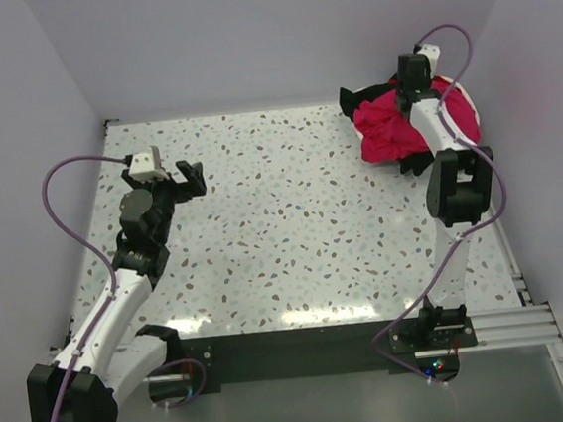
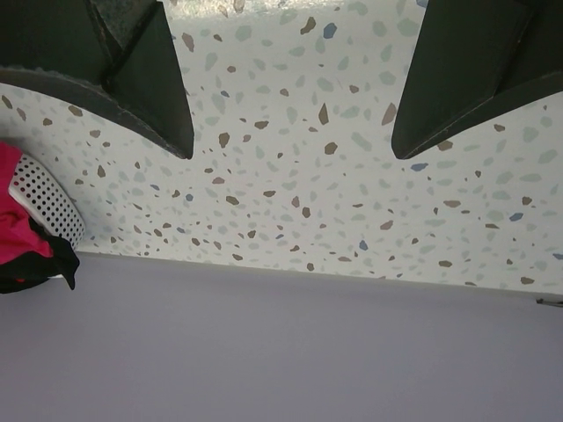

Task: Fold and stack the t-shirts
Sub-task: Grab the tshirt from the pile, then move the tshirt to the center of the board

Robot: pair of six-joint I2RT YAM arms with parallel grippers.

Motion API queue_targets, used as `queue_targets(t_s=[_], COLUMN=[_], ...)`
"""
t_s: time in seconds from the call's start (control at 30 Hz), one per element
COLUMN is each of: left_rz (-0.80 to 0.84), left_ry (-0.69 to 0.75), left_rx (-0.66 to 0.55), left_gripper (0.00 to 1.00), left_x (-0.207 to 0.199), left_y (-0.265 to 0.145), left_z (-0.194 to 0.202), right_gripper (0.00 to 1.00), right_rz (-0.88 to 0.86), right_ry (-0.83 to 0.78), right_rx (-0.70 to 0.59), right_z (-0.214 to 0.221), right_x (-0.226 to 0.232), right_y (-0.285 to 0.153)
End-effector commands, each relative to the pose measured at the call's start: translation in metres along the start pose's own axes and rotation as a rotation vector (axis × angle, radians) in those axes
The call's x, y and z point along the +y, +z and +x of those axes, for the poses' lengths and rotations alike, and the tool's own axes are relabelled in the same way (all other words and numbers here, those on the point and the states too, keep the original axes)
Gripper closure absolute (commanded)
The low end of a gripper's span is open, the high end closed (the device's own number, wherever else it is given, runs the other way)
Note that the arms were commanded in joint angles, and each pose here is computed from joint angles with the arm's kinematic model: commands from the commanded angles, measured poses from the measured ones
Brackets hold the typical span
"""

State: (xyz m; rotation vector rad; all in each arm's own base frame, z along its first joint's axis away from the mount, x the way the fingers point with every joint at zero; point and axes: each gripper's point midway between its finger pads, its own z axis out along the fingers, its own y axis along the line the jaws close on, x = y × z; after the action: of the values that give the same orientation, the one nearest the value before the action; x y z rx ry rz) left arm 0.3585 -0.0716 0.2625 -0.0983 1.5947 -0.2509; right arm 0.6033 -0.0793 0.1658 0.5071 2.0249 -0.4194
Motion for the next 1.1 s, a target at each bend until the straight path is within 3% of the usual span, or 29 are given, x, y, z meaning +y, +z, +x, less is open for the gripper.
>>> queue_targets(t_s=[0.0,0.27,0.47,0.73,0.87,1.07], left_rz=[0.015,0.027,-0.005,-0.024,-0.042,-0.053], left_ry=[-0.017,-0.020,-0.022,-0.021,-0.019,-0.025], left_rx=[-0.078,-0.080,-0.101,-0.108,-0.124,-0.151], left_gripper=[0.00,0.00,0.00,0.00,0.00,0.00], left_x=[-0.004,-0.007,-0.001,0.002,0.004,0.006], left_y=[0.000,0.002,-0.003,-0.011,-0.018,-0.031], left_z=[-0.019,-0.019,-0.024,-0.033,-0.045,-0.060], right_gripper=[1.00,1.00,1.00,1.00,1.00,1.00], right_rz=[-0.075,-0.148,-0.286,-0.723,-1.064,-1.374], right_ry=[0.126,0.205,0.194,0.199,0.133,0.089], right_rx=[-0.195,-0.379,-0.495,-0.599,-0.598,-0.600], right_z=[-0.081,-0.143,-0.170,-0.175,-0.172,-0.169], right_x=[-0.006,-0.048,-0.039,0.014,0.050,0.075], right_y=[-0.056,-0.163,-0.263,-0.410,-0.485,-0.560])
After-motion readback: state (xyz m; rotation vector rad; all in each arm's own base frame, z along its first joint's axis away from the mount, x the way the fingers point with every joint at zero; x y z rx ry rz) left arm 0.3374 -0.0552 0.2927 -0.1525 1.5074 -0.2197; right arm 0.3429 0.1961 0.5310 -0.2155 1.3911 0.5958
